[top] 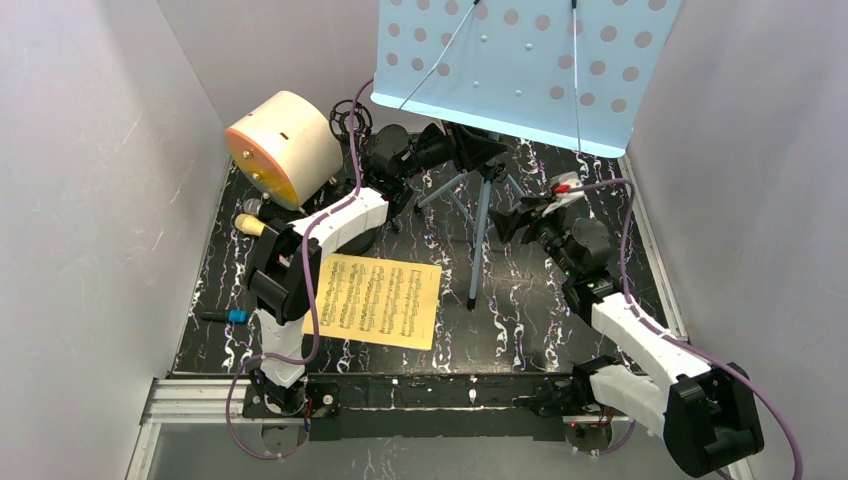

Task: Pack up the instrument practice props
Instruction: Unscrew the knob on the music stand.

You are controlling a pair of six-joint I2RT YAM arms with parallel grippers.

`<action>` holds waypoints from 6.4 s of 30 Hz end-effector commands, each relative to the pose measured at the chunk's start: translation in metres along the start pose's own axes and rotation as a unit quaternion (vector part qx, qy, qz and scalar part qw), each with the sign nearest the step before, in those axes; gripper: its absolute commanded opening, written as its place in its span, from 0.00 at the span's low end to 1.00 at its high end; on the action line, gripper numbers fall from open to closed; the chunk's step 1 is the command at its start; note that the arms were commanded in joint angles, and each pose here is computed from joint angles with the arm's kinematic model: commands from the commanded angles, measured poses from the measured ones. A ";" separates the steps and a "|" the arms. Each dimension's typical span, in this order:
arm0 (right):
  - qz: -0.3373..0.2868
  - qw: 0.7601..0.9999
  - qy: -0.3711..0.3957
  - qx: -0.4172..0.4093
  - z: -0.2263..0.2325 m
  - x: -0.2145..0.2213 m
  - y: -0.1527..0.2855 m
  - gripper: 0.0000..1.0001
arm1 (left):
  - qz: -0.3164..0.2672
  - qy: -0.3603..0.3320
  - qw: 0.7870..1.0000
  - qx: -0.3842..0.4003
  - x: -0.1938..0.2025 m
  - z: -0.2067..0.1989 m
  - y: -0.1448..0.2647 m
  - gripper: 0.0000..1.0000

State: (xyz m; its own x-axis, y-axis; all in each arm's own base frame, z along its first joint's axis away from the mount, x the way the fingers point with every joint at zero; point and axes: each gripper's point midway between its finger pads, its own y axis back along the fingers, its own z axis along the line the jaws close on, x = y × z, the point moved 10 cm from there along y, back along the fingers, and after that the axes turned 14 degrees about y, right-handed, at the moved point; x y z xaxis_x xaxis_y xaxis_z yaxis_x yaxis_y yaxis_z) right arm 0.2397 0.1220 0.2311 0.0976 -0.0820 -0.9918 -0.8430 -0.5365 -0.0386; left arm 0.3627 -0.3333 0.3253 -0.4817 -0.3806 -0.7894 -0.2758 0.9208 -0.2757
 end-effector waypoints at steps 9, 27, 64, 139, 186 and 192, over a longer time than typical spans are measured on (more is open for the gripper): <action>0.010 0.942 -0.323 -0.088 -0.033 -0.052 -0.018 0.80 | 0.014 0.047 0.997 -0.064 0.003 0.013 0.010 0.00; -0.018 0.921 -0.360 -0.148 -0.041 -0.071 -0.039 0.58 | 0.016 0.046 0.997 -0.062 0.006 0.013 0.008 0.00; -0.036 0.732 0.668 -0.129 -0.039 -0.044 -0.040 0.01 | 0.020 0.048 0.996 -0.066 0.003 0.005 0.007 0.00; -0.009 0.943 -0.321 -0.085 -0.033 -0.062 -0.046 0.30 | 0.031 0.033 0.997 -0.059 0.003 0.000 0.004 0.00; -0.082 0.941 0.328 -0.021 -0.015 -0.068 -0.017 0.68 | 0.031 0.024 0.997 -0.072 0.002 -0.001 0.007 0.00; -0.037 0.996 0.085 -0.016 -0.017 -0.063 -0.012 0.79 | 0.030 0.021 0.997 -0.072 0.001 -0.003 0.008 0.00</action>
State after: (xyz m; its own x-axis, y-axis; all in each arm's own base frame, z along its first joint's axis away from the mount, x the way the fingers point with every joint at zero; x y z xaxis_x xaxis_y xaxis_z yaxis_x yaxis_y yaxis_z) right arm 0.2558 0.1201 0.2851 0.4676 -0.4901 -0.7357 -0.7812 -0.6185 -0.0845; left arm 0.3636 -0.3345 0.3272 -0.4662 -0.3562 -0.8098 -0.3144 0.9223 -0.2247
